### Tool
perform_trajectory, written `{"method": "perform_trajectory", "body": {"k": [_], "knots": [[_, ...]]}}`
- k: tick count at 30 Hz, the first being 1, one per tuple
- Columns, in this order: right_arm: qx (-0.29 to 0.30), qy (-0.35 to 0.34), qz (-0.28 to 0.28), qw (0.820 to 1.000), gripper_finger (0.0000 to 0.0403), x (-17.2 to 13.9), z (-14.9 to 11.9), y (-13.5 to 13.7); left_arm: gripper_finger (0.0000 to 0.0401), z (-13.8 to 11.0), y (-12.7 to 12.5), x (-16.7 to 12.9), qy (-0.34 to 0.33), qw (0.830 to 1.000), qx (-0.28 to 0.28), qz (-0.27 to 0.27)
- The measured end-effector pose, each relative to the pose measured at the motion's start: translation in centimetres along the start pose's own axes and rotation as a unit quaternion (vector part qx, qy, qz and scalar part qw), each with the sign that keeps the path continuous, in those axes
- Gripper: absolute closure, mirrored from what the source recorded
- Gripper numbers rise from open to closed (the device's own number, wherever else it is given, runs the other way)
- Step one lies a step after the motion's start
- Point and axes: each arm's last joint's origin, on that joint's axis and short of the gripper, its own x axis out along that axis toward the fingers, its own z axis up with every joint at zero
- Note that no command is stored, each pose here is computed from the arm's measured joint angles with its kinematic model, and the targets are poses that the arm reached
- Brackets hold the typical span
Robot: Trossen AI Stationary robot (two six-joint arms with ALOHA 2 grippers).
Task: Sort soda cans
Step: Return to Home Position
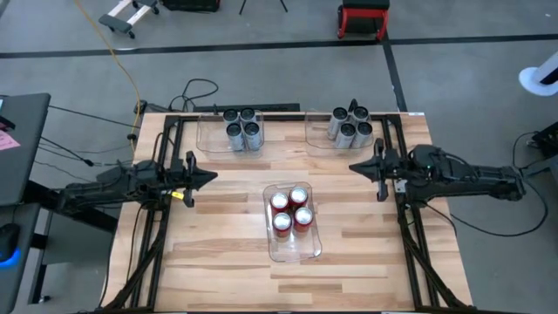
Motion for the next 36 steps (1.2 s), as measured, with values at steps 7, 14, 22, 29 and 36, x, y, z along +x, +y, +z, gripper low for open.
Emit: {"method": "perform_trajectory", "body": {"k": [7,14,22,29,36], "knots": [[0.002,0.0,0.026,1.0,0.0394,0.0,0.0,0.2,0.0401,-0.5,0.1,0.0,0.024,0.999,0.022,0.002],[-0.006,0.007,0.007,1.0,0.0394,0.6,-2.1,-0.4,0.0401,-2.4,0.6,0.2,0.032,0.998,0.044,0.027],[0.032,-0.017,0.027,0.999,0.0394,1.3,-5.6,-0.9,0.0401,-2.8,0.6,0.3,0.017,0.998,0.054,0.018],[0.039,-0.034,0.04,0.998,0.0394,0.3,-6.4,-0.7,0.0401,-3.1,0.6,0.3,0.031,0.998,0.053,0.02],[0.031,-0.075,0.049,0.996,0.0394,-2.1,-6.0,-0.5,0.0401,-3.5,0.8,0.3,0.05,0.997,0.042,0.03]]}}
